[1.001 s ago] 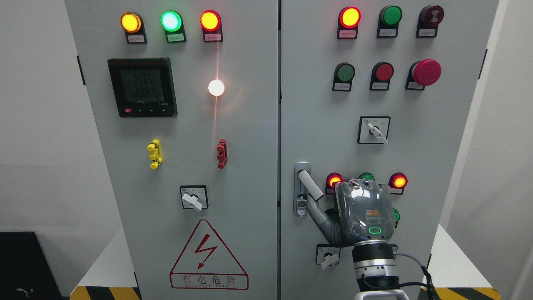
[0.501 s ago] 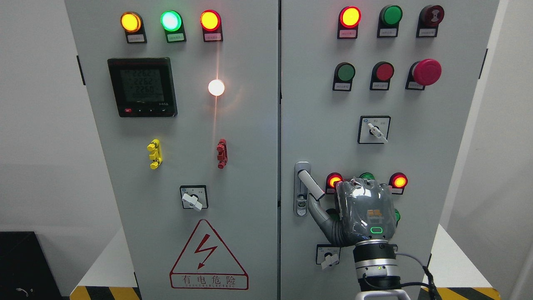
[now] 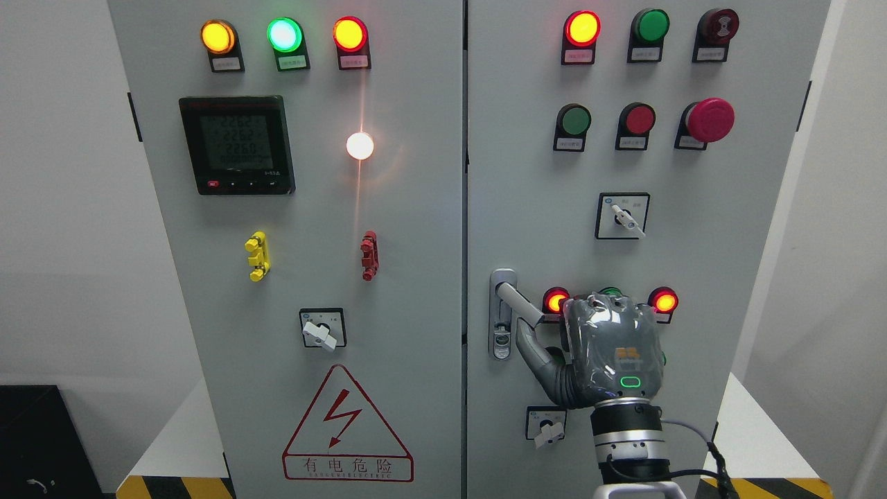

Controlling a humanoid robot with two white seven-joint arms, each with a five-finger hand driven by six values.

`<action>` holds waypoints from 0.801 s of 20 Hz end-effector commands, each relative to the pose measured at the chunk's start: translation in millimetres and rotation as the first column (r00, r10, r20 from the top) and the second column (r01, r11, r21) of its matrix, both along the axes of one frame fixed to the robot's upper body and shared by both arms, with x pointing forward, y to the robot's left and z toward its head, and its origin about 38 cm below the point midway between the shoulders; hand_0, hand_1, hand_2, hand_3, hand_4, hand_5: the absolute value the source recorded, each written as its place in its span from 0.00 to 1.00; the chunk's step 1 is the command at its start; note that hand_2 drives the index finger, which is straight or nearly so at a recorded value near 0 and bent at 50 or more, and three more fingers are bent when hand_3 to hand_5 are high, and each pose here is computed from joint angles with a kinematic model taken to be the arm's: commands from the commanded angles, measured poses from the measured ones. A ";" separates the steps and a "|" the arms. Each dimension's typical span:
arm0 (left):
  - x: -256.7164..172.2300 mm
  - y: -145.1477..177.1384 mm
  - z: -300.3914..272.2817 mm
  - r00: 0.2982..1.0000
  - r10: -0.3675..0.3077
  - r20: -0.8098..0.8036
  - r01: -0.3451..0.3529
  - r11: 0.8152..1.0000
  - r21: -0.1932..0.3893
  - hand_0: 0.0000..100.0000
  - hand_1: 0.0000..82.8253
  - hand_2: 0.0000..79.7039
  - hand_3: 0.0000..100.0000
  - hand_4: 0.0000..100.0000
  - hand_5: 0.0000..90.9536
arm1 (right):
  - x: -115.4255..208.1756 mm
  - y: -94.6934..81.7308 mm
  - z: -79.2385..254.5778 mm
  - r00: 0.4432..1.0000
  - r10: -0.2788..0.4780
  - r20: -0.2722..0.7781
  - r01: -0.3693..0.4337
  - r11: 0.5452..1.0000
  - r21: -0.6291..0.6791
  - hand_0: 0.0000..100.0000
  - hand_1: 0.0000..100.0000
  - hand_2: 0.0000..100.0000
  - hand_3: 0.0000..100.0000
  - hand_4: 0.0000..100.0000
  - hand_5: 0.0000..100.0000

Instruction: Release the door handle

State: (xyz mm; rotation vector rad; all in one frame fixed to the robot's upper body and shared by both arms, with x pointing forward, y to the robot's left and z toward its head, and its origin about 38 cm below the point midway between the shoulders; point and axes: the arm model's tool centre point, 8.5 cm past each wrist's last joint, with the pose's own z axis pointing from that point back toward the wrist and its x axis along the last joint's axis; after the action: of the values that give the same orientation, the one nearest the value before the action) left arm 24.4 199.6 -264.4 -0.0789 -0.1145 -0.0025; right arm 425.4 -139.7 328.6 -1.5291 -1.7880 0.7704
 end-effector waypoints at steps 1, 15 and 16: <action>-11.7 0.0 -0.3 1.000 0.002 -0.018 -0.002 1.000 0.000 0.12 0.67 0.00 0.00 0.00 0.00 | -0.6 -3.6 1.8 1.000 -0.008 0.006 0.008 1.000 0.006 0.46 0.20 0.94 1.00 0.92 0.98; -11.7 0.0 -0.3 1.000 0.002 -0.018 -0.002 1.000 0.000 0.12 0.67 0.00 0.00 0.00 0.00 | -0.2 -6.3 2.6 1.000 -0.015 0.009 0.015 1.000 0.009 0.46 0.20 0.94 1.00 0.92 0.98; -11.7 0.0 -0.3 1.000 0.002 -0.018 -0.002 1.000 0.000 0.12 0.67 0.00 0.00 0.00 0.00 | -0.5 -6.3 3.0 1.000 -0.015 0.010 0.015 1.000 0.010 0.46 0.20 0.94 1.00 0.92 0.98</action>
State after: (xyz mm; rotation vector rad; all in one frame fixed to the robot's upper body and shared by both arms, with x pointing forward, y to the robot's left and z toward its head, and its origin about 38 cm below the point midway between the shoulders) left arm 24.5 199.6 -264.4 -0.0788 -0.1145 -0.0025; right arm 425.1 -144.0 330.5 -1.5368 -1.7845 0.7549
